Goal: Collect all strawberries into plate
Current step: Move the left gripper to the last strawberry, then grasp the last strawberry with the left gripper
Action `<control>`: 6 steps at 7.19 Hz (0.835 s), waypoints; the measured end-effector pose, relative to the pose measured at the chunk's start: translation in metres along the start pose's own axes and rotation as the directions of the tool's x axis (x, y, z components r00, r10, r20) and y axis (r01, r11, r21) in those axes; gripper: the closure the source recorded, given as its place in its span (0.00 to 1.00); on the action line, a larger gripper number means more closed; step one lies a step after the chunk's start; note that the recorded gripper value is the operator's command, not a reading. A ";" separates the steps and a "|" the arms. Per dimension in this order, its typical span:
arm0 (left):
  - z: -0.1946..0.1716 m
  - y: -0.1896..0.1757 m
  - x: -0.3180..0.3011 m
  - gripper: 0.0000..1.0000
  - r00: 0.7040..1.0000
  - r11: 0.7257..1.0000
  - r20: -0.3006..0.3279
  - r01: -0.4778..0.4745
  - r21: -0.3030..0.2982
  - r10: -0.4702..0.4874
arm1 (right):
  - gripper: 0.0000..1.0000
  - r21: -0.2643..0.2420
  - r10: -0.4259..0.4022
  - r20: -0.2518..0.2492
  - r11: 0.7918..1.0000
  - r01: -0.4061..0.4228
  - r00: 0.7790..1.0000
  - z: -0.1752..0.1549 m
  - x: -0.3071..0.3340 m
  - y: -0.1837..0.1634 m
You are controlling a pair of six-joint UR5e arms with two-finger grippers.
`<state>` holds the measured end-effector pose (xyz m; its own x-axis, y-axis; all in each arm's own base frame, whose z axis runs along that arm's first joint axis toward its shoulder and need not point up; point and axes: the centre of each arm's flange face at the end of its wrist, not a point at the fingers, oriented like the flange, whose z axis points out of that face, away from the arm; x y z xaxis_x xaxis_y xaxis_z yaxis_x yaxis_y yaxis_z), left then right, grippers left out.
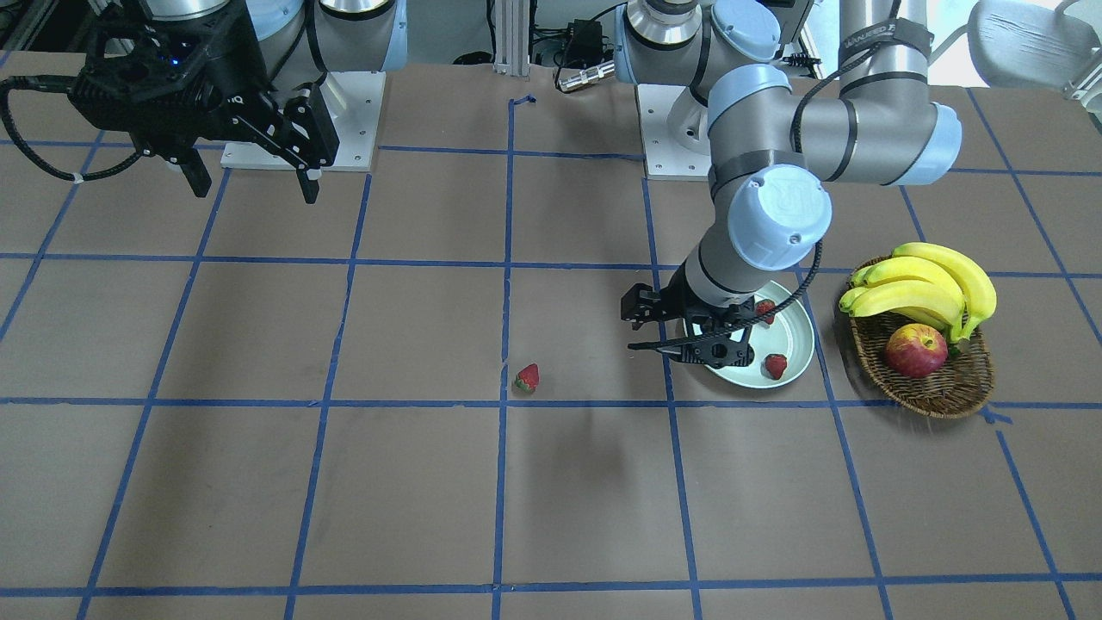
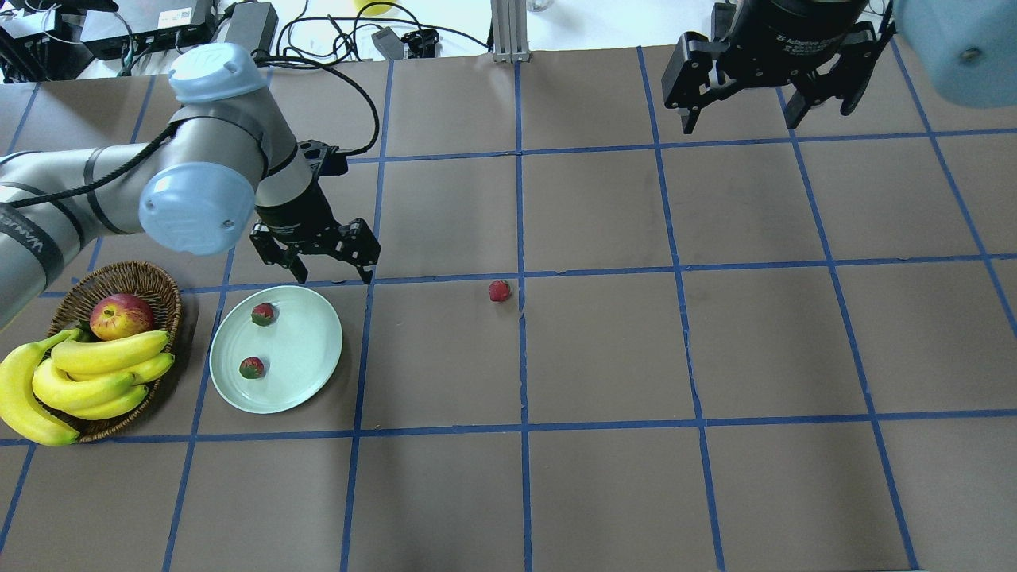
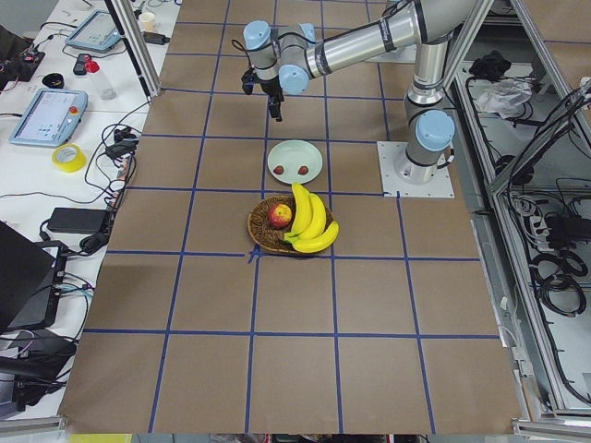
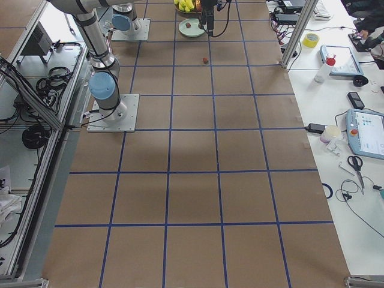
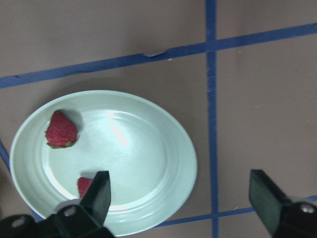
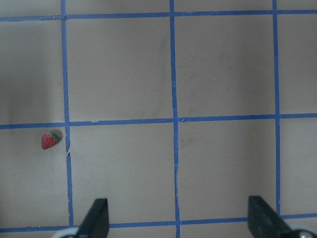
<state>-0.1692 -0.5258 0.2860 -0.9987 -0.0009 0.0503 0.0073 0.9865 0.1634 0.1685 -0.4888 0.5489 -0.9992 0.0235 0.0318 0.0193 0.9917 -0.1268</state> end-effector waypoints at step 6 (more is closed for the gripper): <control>0.068 -0.001 0.135 0.00 0.945 0.952 -0.159 0.300 0.064 -0.287 | 0.00 0.000 0.001 -0.001 1.000 -0.001 1.000 0.000 0.001 0.000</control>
<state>-0.3074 -0.5160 0.2260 -0.9378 -0.3095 0.1575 -0.2954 0.9493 0.1072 0.1678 -0.4890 0.5488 -0.9991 0.0249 0.0329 0.0205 0.9918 -0.1264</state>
